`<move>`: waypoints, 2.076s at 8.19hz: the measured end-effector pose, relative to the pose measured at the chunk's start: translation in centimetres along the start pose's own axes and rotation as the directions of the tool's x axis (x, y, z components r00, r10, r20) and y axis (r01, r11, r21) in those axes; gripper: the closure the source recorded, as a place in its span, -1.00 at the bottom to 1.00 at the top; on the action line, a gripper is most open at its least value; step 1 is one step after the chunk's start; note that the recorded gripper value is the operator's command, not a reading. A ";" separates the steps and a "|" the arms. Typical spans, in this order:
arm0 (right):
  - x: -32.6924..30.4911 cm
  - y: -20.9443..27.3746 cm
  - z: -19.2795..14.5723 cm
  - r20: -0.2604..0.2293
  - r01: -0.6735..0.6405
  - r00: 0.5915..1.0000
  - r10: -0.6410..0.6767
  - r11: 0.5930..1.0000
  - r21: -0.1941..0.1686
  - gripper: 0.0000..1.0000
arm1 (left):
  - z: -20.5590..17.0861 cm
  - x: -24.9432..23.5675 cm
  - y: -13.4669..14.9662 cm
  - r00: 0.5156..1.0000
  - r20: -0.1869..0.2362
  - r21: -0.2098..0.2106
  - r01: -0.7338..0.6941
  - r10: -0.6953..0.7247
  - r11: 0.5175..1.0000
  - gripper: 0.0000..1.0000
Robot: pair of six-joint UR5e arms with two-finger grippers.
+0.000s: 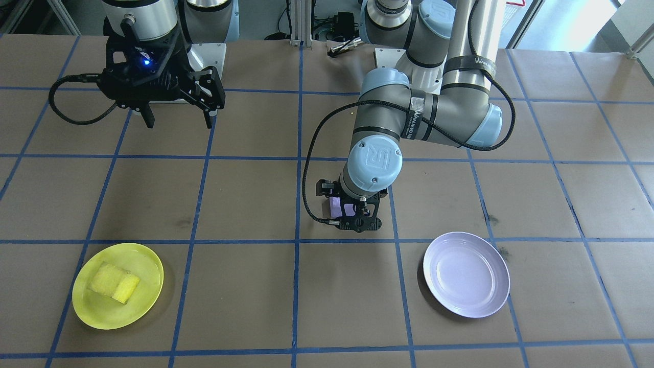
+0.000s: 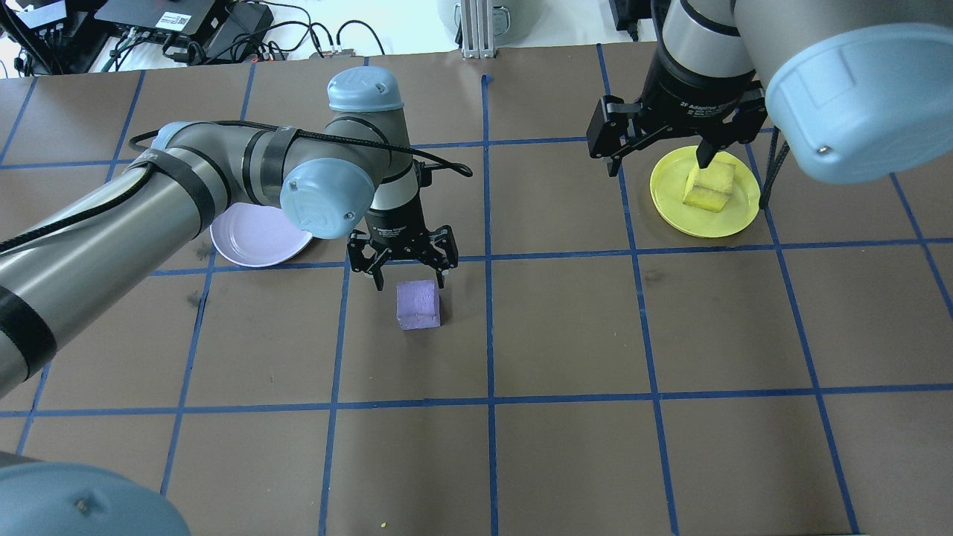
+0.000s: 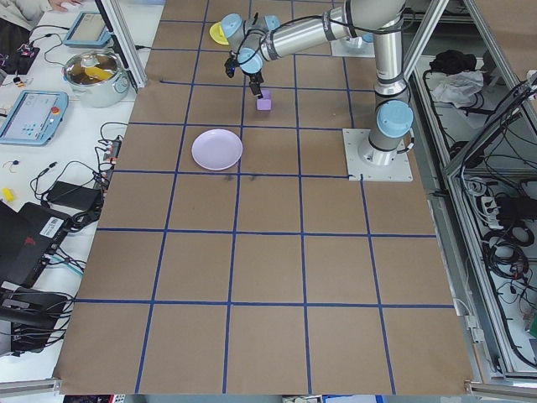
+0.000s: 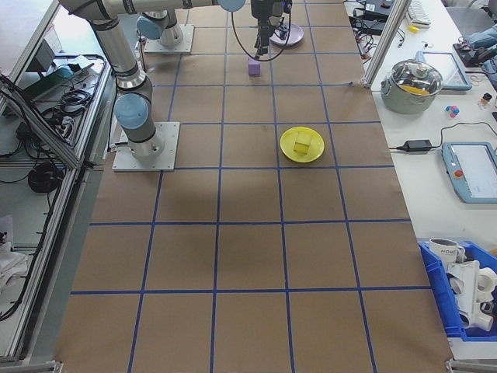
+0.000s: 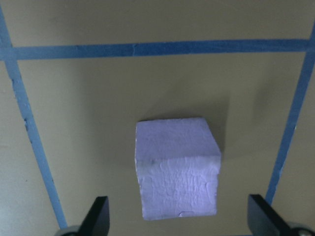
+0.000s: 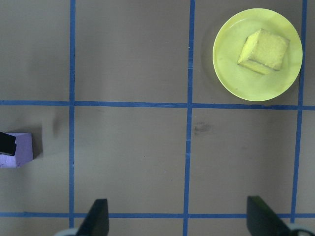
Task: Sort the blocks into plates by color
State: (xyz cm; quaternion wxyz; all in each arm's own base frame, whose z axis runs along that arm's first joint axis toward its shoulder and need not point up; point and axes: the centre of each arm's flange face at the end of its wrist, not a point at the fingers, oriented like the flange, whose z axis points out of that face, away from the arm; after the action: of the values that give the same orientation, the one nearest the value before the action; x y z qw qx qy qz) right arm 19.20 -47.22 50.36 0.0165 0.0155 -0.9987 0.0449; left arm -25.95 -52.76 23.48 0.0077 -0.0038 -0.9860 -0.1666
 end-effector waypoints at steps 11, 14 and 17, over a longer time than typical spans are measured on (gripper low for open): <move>2.3 0.0 -1.0 -0.003 -0.045 0.999 0.045 0.999 0.016 -1.00 | 2.6 0.0 -2.7 0.999 -0.035 -0.012 -0.032 0.031 0.999 1.00; 2.3 -0.1 -1.0 -0.003 -0.046 0.999 0.046 0.999 0.015 -1.00 | -5.8 -2.7 -3.5 0.999 -0.034 0.028 -0.007 0.008 1.000 1.00; 2.3 0.0 -0.9 -0.004 -0.046 0.999 0.046 0.999 0.012 -1.00 | -14.1 -10.2 -6.5 0.988 0.056 0.124 -0.148 0.142 0.981 1.00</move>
State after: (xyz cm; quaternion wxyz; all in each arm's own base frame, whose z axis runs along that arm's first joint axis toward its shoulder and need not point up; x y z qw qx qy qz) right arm 16.89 -47.23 51.39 0.0173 -0.0076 -0.9985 0.0515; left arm -15.62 -63.58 34.52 -0.0033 -0.0792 -0.9916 -0.1022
